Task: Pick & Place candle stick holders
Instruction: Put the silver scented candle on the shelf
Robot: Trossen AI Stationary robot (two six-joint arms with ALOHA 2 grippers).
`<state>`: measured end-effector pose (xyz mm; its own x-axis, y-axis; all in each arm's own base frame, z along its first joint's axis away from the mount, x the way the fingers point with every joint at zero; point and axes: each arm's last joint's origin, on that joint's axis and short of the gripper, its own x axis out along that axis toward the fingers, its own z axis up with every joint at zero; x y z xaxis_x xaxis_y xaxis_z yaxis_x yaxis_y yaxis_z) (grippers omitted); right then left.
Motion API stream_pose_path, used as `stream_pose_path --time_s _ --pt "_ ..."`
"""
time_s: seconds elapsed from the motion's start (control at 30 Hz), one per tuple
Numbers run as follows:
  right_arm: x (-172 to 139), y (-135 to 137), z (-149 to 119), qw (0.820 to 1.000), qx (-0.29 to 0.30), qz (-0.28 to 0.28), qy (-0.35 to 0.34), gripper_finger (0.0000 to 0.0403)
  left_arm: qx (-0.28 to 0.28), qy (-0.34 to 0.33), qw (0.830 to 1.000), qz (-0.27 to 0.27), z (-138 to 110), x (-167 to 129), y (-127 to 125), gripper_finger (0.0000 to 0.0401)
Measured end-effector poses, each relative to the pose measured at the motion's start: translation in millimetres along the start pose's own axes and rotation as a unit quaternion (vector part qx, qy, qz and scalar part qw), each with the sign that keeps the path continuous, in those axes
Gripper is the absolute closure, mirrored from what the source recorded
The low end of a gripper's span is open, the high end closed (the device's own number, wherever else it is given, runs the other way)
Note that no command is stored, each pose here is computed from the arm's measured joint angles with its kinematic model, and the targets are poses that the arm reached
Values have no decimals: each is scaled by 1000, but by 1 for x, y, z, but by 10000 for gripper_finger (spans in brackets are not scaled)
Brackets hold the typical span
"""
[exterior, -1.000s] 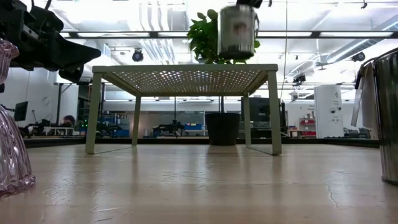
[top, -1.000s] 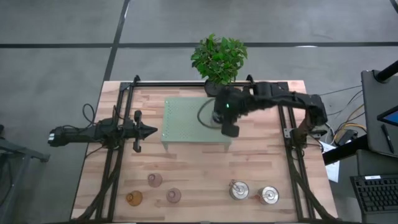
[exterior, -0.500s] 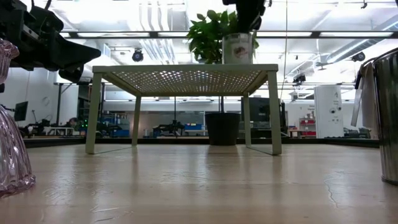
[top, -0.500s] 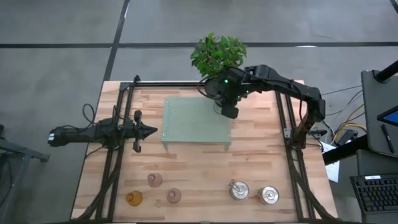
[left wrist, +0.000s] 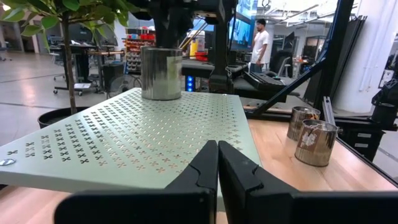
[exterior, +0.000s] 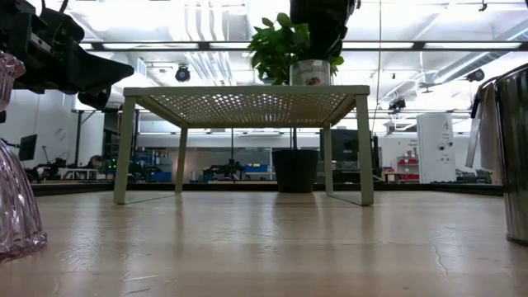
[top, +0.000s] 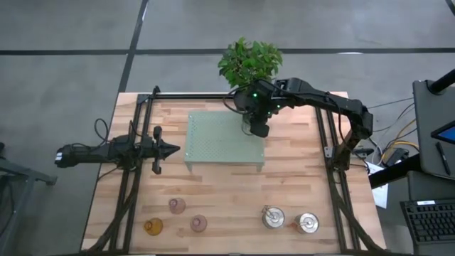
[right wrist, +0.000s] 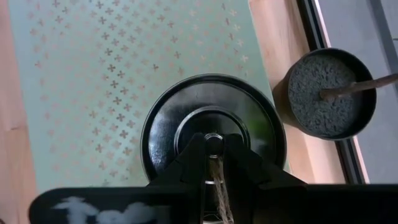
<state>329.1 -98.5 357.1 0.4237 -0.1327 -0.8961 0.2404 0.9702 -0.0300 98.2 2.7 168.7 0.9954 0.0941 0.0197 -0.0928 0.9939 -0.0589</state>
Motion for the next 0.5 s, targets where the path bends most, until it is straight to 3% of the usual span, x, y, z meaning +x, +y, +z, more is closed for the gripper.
stream_pose_path --time_s 0.3,0.5 --pt "3 -2 1 1000 2 -2 -8 364 0 0 1000 0 0 0 0 391" --pt "3 -2 1 1000 4 -10 -8 323 0 0 1000 0 0 0 0 391"
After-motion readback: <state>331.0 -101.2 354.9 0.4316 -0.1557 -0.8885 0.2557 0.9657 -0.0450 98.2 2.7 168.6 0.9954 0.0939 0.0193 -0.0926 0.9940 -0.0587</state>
